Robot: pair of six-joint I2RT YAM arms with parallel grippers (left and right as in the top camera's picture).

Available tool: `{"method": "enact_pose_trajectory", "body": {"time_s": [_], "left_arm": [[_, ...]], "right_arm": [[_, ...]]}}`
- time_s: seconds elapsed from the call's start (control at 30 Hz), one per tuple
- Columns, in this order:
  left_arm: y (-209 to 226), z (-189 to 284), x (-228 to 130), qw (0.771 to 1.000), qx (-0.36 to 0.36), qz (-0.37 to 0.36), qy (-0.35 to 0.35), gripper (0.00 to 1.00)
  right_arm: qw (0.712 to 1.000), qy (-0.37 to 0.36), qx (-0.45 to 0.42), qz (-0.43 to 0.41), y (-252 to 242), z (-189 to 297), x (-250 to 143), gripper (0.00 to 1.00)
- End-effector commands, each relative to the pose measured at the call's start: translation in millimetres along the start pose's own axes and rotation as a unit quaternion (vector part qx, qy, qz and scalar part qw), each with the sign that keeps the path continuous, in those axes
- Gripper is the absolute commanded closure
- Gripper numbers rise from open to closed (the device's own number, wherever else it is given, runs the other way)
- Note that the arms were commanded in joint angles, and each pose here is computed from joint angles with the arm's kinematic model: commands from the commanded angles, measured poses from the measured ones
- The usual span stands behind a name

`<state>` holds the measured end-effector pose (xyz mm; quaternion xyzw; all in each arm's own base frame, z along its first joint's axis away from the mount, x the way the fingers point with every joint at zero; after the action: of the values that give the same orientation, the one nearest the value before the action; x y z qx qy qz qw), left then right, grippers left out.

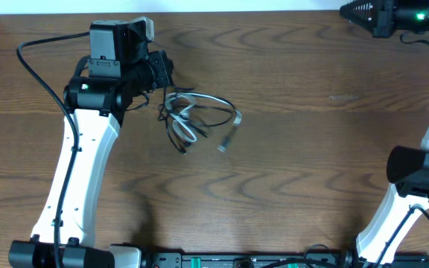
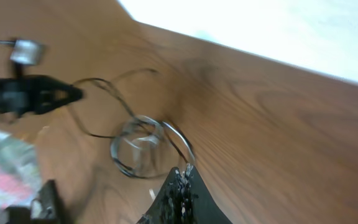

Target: Untangle cables

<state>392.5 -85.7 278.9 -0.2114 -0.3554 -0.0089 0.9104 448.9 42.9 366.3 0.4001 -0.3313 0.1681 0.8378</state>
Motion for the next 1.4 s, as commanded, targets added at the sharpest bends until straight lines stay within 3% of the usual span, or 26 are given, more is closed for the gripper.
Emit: {"method": "enact_pose_trajectory", "body": {"time_s": [0.0,0.2,0.3,0.4,0.7,0.9,1.0,1.37], "left_arm": [[-7,10,10,1.000,-0.012,-0.017,-0.017,0.93],[-25,12,16,0.997,-0.073,-0.021,-0.026,0.93],[-39,16,25,0.992,-0.117,-0.011,-0.043,0.93],[-50,21,33,0.987,-0.154,0.006,-0.055,0.93],[-66,29,45,0.973,-0.209,0.079,-0.061,0.92],[-69,30,43,0.970,-0.223,0.082,-0.052,0.93],[-70,31,42,0.969,-0.226,0.082,-0.051,0.92],[-70,31,42,0.969,-0.226,0.083,-0.049,0.93]], "right_arm": [[0.997,0.024,-0.066,-0.020,-4,-10,-3,0.98],[0.996,0.061,-0.044,0.041,16,-48,-11,0.54],[0.993,0.093,-0.051,0.062,24,-76,-19,0.40],[0.988,0.119,-0.045,0.086,31,-98,-29,0.34],[0.960,0.212,-0.030,0.181,45,-176,-70,0.28],[0.935,0.258,0.012,0.245,52,-218,-99,0.24],[0.919,0.269,0.034,0.285,58,-237,-111,0.23],[0.911,0.266,0.027,0.314,33,-294,-127,0.24]]}}
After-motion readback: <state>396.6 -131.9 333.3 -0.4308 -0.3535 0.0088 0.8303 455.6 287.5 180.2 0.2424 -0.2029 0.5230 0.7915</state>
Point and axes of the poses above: each gripper's point midway between its finger pads, its own z axis back along the fingers, its own y axis along the line the jaws close on, x = y × z, the point moved 3 cm from there along z, back along the fingers, and after that the axes turned 6 degrees about -z, right-handed, at the moved point
